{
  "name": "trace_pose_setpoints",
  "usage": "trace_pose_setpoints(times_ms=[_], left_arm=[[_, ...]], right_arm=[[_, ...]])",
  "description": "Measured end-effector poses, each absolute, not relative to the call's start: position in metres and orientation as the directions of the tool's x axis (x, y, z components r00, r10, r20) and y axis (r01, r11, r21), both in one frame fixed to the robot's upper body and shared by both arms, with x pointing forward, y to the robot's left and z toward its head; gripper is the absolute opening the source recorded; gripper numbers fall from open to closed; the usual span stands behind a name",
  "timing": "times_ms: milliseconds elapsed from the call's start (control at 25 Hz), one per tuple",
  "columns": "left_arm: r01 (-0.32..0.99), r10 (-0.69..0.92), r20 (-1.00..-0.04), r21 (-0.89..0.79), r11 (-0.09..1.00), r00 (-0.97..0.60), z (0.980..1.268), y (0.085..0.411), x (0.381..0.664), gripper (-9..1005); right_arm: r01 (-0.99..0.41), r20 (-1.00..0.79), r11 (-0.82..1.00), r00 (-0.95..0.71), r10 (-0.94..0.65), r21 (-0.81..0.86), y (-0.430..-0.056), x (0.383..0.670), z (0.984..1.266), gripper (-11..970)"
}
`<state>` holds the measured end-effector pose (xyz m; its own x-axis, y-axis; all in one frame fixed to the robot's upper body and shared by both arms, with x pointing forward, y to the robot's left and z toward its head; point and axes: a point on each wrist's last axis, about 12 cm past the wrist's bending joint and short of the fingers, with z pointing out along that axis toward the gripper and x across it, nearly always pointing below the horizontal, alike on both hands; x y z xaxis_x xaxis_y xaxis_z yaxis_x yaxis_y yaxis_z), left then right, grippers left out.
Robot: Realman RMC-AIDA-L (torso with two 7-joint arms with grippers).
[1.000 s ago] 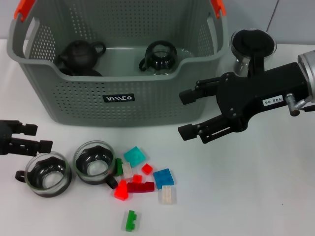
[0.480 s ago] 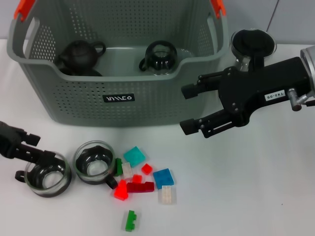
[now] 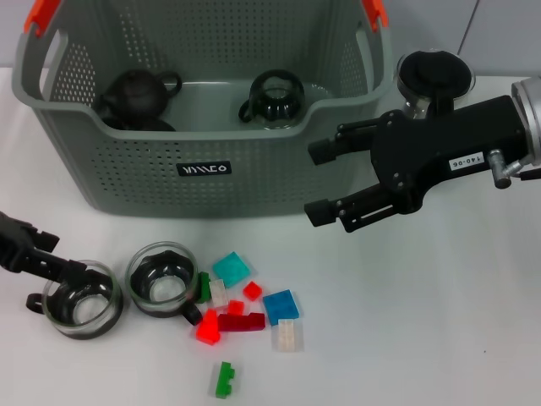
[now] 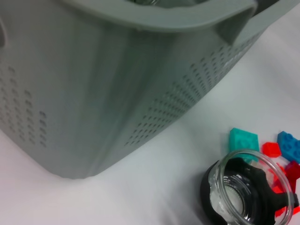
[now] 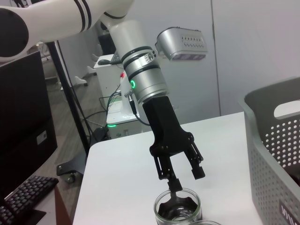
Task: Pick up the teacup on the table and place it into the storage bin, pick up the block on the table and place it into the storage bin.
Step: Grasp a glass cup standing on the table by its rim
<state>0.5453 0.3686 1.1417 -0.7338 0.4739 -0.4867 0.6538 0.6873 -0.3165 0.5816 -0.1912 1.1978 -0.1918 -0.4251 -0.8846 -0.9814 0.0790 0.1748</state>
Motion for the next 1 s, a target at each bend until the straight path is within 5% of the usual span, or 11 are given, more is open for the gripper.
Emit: trace_pose_setpoints(times_ms=[680,1000], left_arm=[[0.654,0.495,-0.456,-0.314,0.688,-0.739,1.129,0.361,0.548,838],[0.648,0.511,-0.421,-0.308,0.697,-0.749,1.127,0.360,0.549,741]], right_arm=[[-0.983,-0.889,0.098,-0.185,-0.418,0.158,-0.193,0.585,1.199,927],[-0.984,-0.893,0.098,-0.178,-0.414,0.151,-0.192,0.585,1.199,927]])
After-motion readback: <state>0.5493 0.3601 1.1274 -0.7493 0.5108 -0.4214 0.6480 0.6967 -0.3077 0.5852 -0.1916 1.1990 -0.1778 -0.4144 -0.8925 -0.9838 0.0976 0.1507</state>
